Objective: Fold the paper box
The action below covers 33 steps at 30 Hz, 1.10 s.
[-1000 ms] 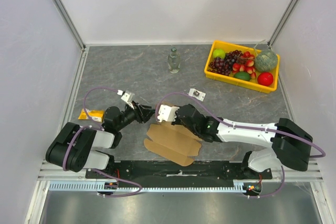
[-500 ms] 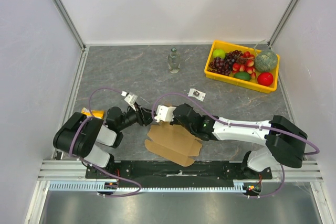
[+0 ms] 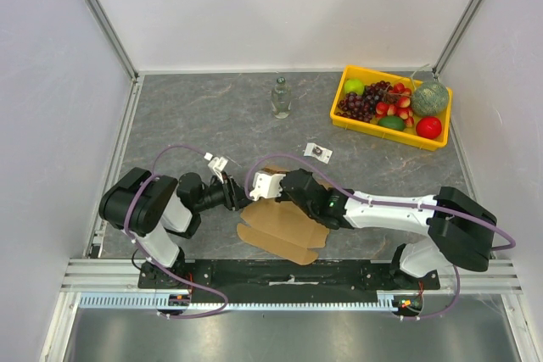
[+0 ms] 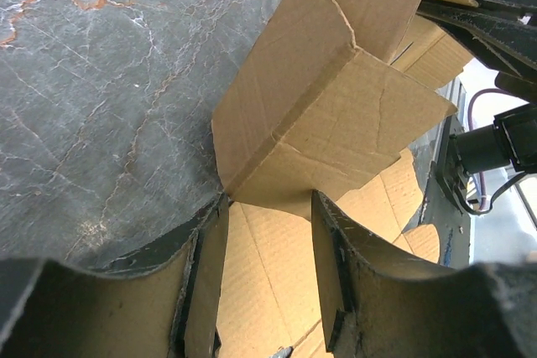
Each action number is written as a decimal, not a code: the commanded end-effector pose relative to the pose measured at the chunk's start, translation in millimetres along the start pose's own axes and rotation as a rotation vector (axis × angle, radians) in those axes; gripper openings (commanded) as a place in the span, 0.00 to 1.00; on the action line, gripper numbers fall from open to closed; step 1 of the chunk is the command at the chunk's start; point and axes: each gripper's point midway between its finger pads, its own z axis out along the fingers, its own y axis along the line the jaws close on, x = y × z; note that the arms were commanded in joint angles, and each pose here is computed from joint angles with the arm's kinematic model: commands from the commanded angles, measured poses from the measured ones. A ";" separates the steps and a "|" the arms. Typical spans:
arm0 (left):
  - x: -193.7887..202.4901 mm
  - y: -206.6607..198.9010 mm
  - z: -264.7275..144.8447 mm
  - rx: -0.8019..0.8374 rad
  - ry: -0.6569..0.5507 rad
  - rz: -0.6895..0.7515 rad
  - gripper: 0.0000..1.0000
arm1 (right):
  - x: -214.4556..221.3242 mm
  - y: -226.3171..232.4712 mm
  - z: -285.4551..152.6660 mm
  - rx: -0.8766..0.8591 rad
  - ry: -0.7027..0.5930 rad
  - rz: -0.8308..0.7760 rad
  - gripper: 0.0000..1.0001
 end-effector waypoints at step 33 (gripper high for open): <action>-60.8 -35.8 1.1 0.062 -0.204 0.353 0.50 | -25.1 14.3 -19.8 0.041 -0.090 -0.102 0.00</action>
